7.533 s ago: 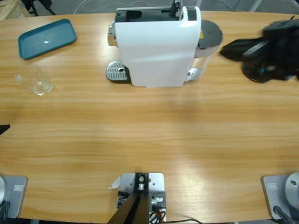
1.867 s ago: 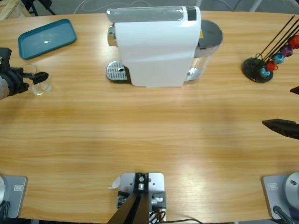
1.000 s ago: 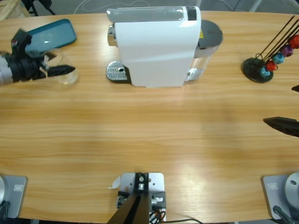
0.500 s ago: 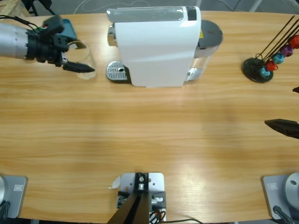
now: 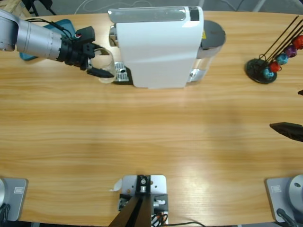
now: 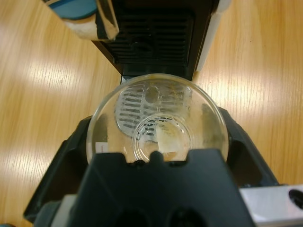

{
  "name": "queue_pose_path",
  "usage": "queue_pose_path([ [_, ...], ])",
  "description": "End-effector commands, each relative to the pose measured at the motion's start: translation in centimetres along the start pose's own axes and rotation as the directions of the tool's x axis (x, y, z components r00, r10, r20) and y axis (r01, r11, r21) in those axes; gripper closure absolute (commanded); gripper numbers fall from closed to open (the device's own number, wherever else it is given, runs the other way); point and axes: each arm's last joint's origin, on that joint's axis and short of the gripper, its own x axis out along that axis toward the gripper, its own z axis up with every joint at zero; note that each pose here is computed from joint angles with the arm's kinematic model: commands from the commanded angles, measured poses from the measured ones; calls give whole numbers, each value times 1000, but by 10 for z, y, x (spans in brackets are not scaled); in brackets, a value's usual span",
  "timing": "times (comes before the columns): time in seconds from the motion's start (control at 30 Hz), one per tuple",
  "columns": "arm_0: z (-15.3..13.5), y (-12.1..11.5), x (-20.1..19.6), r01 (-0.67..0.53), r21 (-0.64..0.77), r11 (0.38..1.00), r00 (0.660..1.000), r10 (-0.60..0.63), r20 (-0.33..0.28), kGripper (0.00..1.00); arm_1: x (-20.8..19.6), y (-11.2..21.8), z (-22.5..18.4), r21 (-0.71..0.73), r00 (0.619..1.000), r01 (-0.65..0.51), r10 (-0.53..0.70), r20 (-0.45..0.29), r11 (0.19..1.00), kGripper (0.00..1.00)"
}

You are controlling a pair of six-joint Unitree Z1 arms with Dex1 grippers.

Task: Pour coffee

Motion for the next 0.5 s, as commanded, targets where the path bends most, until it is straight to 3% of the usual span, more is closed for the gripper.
queue_pose_path([
  [0.03,-10,8,21,8,-54,999,1000,-7,10,1000,-1,0,1,-20,1000,10,-10,-11,1000,0],
  [0.23,-9,18,28,-34,-86,996,997,41,71,1000,0,1,1,-22,1000,11,-11,-17,1000,0],
  [0.5,-4,9,36,5,-69,998,997,1,81,1000,0,0,1,-21,1000,11,-11,-14,1000,0],
])
